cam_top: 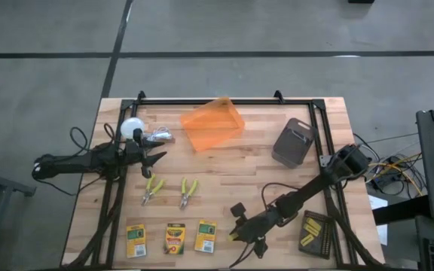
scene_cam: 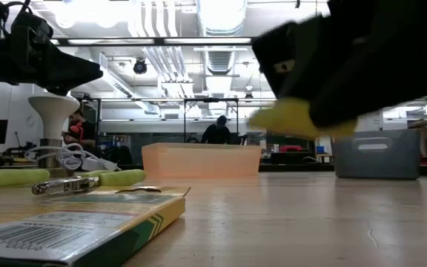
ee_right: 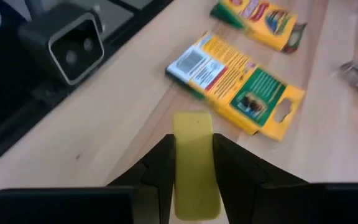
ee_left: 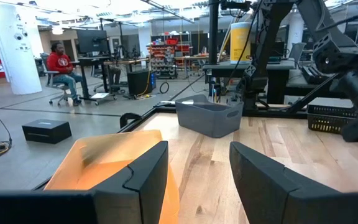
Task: Pick & Place School Supplies
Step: Put the yellow eraser into the black basket
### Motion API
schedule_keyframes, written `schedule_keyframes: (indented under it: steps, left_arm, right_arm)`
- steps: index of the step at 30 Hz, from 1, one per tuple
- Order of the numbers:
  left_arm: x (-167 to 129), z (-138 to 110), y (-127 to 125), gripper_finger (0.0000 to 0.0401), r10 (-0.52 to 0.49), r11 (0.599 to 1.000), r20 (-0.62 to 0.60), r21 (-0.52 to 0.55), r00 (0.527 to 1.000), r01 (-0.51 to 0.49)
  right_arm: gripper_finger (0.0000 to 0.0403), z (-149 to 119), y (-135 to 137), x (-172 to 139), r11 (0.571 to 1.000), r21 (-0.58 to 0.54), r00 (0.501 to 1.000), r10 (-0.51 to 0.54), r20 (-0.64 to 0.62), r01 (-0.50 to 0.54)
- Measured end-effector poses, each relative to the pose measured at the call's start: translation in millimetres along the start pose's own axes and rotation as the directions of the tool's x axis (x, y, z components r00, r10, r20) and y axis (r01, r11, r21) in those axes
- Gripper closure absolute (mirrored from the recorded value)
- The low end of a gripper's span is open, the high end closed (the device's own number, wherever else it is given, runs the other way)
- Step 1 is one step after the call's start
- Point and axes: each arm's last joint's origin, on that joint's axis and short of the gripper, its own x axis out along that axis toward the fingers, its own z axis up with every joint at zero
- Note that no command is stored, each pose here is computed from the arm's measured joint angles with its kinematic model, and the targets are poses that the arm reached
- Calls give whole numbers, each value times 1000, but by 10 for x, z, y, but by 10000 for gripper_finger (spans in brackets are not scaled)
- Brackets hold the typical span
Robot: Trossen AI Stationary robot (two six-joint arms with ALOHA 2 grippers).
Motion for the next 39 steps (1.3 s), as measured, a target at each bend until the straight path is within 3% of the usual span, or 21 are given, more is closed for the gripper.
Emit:
schedule_keyframes:
  steps: [15,31,39]
  left_arm:
    - [0,0,0,222,1,1000,0,0,1000,-1]
    - [0,-1,0,222,0,1000,0,0,1000,0]
    - [0,0,0,222,0,1000,0,0,1000,0]
  right_arm:
    - [307,179,140,-521,999,-21,998,48,-32,-49]
    - [307,-62,306,-1299,981,150,990,130,-48,-122]
    - [307,-64,425,-1646,946,112,949,311,-39,-305]
